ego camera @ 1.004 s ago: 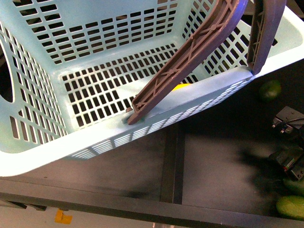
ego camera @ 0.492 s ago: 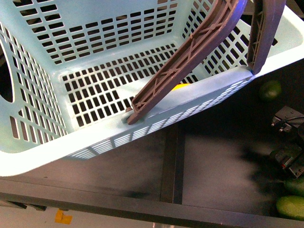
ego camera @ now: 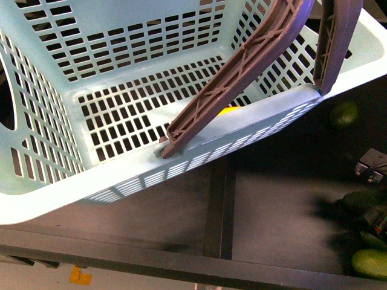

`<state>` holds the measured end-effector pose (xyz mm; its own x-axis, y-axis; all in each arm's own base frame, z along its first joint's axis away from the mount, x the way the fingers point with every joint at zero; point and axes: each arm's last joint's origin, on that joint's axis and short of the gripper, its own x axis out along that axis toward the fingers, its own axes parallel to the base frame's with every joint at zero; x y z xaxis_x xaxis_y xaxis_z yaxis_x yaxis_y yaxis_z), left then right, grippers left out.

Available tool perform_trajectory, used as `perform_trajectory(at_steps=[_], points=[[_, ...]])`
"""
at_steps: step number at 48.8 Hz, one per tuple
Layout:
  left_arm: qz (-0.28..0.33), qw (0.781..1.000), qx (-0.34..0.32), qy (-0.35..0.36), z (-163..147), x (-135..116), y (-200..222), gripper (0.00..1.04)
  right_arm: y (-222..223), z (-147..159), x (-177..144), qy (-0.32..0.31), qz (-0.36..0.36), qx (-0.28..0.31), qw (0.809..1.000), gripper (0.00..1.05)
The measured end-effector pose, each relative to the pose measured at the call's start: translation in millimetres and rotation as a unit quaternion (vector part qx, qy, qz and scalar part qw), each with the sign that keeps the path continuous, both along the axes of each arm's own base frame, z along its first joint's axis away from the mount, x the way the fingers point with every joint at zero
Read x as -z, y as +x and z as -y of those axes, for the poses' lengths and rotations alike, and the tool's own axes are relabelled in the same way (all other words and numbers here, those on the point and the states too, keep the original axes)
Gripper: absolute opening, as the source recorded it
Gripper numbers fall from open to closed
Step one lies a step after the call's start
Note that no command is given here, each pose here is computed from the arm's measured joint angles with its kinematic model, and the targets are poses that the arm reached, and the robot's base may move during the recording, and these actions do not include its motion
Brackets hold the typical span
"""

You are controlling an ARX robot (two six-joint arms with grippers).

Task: Pick mango and avocado into basket

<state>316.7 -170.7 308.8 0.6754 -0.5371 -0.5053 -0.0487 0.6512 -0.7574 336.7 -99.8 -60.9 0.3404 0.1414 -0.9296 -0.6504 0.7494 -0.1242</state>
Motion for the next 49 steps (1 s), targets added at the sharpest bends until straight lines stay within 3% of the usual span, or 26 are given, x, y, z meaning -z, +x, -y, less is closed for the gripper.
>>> perform_trajectory(at_steps=[7, 13, 21, 38, 49], points=[[0.000, 1.000, 0.000, 0.000, 0, 0, 0, 0.20, 0, 0, 0, 0.000, 0.002, -0.001, 1.000, 0.95], [0.000, 1.000, 0.000, 0.000, 0, 0, 0, 0.20, 0, 0, 0, -0.003, 0.001, -0.001, 1.000, 0.74], [0.000, 1.000, 0.000, 0.000, 0, 0, 0, 0.20, 0, 3, 0, -0.003, 0.001, -0.001, 1.000, 0.58], [0.000, 1.000, 0.000, 0.000, 0, 0, 0, 0.20, 0, 8, -4, 0.011, 0.011, 0.014, 1.000, 0.57], [0.000, 1.000, 0.000, 0.000, 0, 0, 0, 0.20, 4, 17, -36, 0.090, 0.079, 0.071, 0.990, 0.57]])
